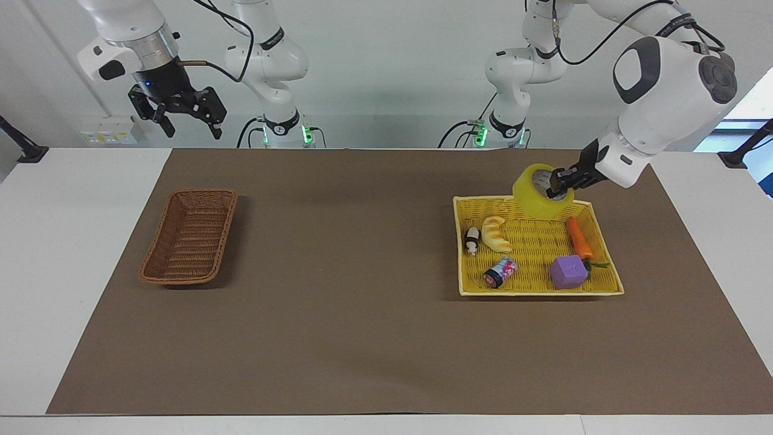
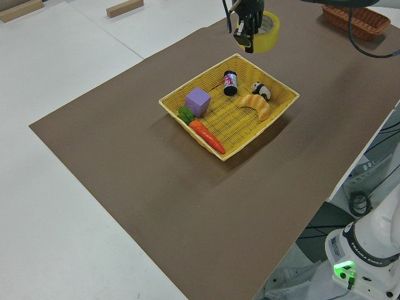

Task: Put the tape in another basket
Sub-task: 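Grasp the tape roll rim with the left gripper and lift it, then carry the tape toward the middle while the right gripper reaches toward it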

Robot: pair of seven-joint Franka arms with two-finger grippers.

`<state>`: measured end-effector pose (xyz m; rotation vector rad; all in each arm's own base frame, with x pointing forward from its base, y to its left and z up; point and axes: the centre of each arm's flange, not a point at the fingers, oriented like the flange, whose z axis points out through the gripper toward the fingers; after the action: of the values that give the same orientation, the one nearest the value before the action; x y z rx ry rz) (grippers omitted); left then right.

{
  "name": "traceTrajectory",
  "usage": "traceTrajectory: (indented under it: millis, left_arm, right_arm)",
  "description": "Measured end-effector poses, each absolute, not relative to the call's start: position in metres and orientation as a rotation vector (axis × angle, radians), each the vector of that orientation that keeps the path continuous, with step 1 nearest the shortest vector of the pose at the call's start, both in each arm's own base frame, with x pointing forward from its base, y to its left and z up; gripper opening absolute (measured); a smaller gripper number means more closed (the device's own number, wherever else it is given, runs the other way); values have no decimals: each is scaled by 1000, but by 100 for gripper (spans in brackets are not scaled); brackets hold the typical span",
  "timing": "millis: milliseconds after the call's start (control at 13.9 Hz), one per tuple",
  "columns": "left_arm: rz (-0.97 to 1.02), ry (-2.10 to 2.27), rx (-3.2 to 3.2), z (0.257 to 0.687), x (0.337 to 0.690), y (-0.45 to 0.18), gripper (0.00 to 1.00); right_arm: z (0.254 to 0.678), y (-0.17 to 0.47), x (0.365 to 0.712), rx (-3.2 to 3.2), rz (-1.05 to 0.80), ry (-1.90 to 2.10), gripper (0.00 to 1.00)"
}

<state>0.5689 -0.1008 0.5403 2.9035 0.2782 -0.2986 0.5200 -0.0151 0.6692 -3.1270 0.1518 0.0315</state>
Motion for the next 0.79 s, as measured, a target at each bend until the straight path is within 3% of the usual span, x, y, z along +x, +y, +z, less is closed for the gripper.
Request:
traceTrajectory:
  millis: [287, 574, 789]
  left_arm:
    - [-269, 253, 2846, 521, 556, -174, 22]
    - [-257, 228, 2737, 504, 546, -221, 22]
    - [-281, 187, 2688, 489, 533, -261, 22]
  right_arm:
    - [671, -23, 512, -3121, 94, 144, 100]
    - [687, 46, 506, -3111, -2, -84, 100]
    - [668, 77, 519, -3037, -45, -149, 100]
